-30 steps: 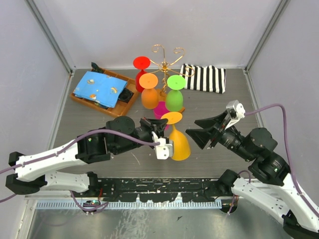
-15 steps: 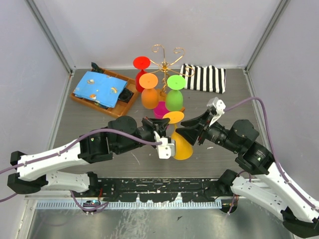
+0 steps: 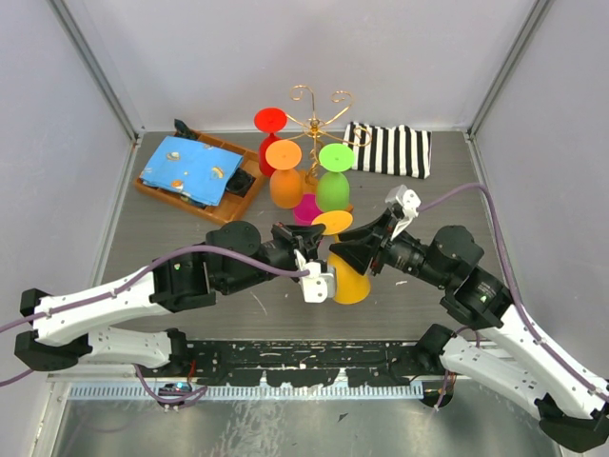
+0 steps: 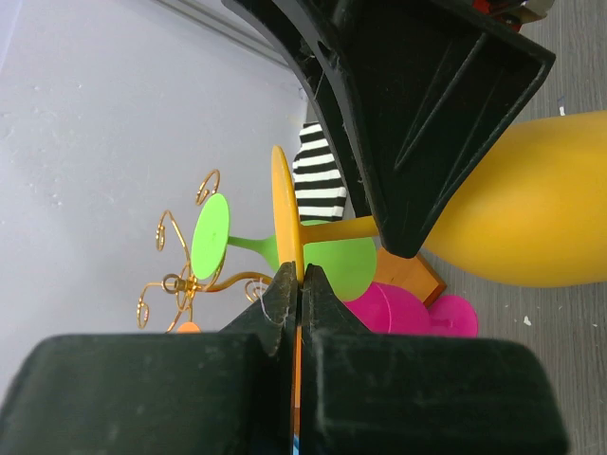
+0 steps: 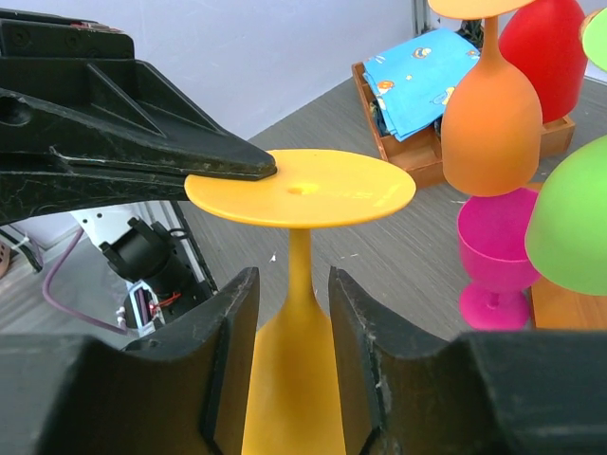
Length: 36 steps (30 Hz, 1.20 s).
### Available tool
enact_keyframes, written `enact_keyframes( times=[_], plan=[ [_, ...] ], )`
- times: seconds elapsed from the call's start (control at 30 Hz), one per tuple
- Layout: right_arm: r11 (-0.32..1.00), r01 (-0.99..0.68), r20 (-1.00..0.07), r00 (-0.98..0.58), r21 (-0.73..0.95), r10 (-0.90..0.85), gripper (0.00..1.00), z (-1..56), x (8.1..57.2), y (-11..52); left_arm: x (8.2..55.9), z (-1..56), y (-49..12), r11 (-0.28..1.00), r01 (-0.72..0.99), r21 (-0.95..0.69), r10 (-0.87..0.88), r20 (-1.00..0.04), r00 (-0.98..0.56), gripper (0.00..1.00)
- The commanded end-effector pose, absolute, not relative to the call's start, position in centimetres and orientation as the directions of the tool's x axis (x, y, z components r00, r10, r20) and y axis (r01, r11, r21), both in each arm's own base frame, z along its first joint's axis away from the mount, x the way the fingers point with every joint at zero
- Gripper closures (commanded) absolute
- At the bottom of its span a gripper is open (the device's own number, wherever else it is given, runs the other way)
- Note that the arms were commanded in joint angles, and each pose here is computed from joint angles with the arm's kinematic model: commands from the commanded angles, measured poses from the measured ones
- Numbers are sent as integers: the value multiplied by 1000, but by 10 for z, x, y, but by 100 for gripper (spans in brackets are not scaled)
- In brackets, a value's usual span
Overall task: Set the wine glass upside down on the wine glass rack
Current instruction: Adjust the wine glass at the center of the board.
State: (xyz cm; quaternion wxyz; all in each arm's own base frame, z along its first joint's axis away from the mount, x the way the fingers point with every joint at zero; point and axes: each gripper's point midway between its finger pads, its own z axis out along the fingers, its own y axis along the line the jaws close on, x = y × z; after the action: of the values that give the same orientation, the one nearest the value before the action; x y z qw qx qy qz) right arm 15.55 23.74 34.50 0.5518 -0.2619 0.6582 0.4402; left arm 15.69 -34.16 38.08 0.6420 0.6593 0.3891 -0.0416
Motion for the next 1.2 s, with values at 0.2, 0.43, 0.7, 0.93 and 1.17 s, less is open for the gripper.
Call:
enact_keyframes(
  times=[0.2, 0.43, 0.7, 0.93, 1.17],
  plan=[
    [444, -855, -963, -215, 267, 165, 62, 357, 157, 245, 159, 397, -344, 175, 544, 821, 439, -559, 703, 100],
    [444, -854, -962, -222, 270, 158, 71, 354, 158, 246, 161, 396, -344, 176, 540, 823, 448, -555, 701, 100],
    [466, -841, -961, -227, 276, 159, 99, 351, 162, 246, 162, 394, -341, 186, 536, 823, 456, -556, 695, 100],
    [487, -826, -958, -240, 285, 156, 99, 351, 168, 246, 164, 392, -337, 212, 542, 813, 458, -573, 680, 81],
    [508, -811, -957, -238, 291, 169, 99, 352, 169, 241, 163, 387, -330, 242, 552, 798, 446, -597, 667, 54]
  ],
)
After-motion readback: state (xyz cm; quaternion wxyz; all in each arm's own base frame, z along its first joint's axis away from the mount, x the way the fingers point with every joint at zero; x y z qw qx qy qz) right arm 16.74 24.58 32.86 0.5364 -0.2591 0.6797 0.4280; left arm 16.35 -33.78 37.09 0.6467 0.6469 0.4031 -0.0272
